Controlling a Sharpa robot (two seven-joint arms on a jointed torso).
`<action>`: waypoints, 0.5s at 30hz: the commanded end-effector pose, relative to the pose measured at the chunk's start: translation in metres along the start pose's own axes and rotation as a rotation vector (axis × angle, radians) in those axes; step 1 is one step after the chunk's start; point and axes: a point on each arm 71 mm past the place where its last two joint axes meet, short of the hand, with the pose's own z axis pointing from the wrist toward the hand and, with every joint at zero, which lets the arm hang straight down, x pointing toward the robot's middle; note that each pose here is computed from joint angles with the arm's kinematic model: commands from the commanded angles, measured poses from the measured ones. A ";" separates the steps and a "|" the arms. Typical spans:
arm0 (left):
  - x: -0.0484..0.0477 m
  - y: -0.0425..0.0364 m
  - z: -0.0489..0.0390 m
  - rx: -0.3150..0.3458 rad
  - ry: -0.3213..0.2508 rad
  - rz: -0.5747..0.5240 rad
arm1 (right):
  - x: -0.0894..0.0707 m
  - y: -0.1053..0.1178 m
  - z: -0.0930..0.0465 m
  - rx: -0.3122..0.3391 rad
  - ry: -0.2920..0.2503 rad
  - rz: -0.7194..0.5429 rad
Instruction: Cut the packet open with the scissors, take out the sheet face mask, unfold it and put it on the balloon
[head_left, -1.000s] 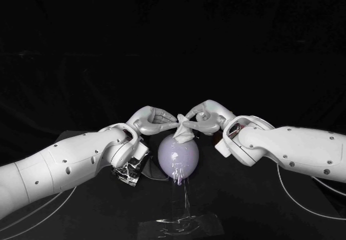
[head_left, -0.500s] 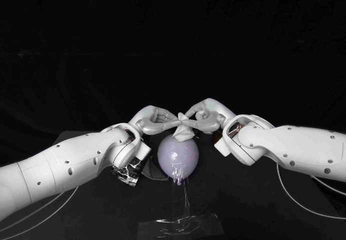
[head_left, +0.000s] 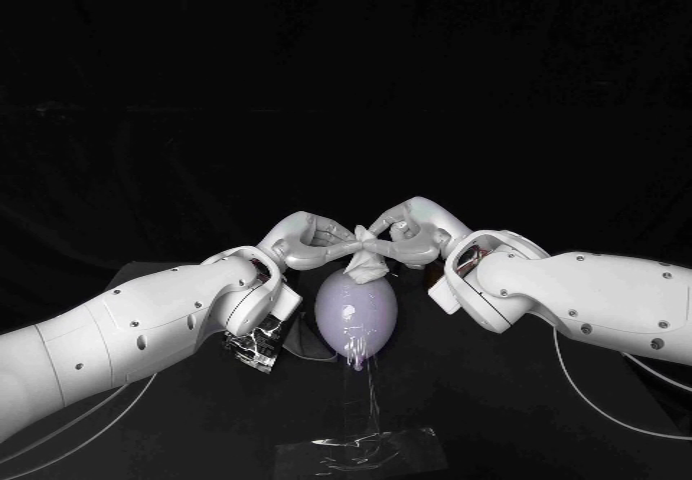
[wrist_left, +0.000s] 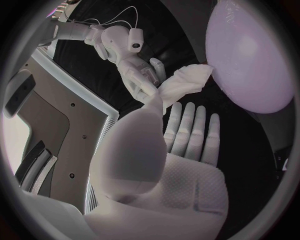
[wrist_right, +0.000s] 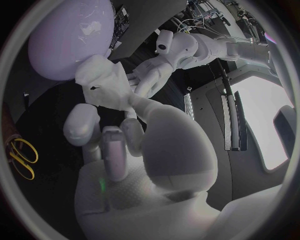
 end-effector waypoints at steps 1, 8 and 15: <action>0.0023 -0.0012 0.0008 0.004 0.027 0.001 | 0.001 0.005 -0.001 -0.033 0.000 0.004; 0.0014 0.0000 0.0003 -0.004 0.032 0.010 | 0.002 0.007 -0.002 -0.043 0.005 0.012; 0.0025 0.0000 0.0006 -0.007 0.041 0.012 | 0.004 0.009 -0.003 -0.051 0.013 0.017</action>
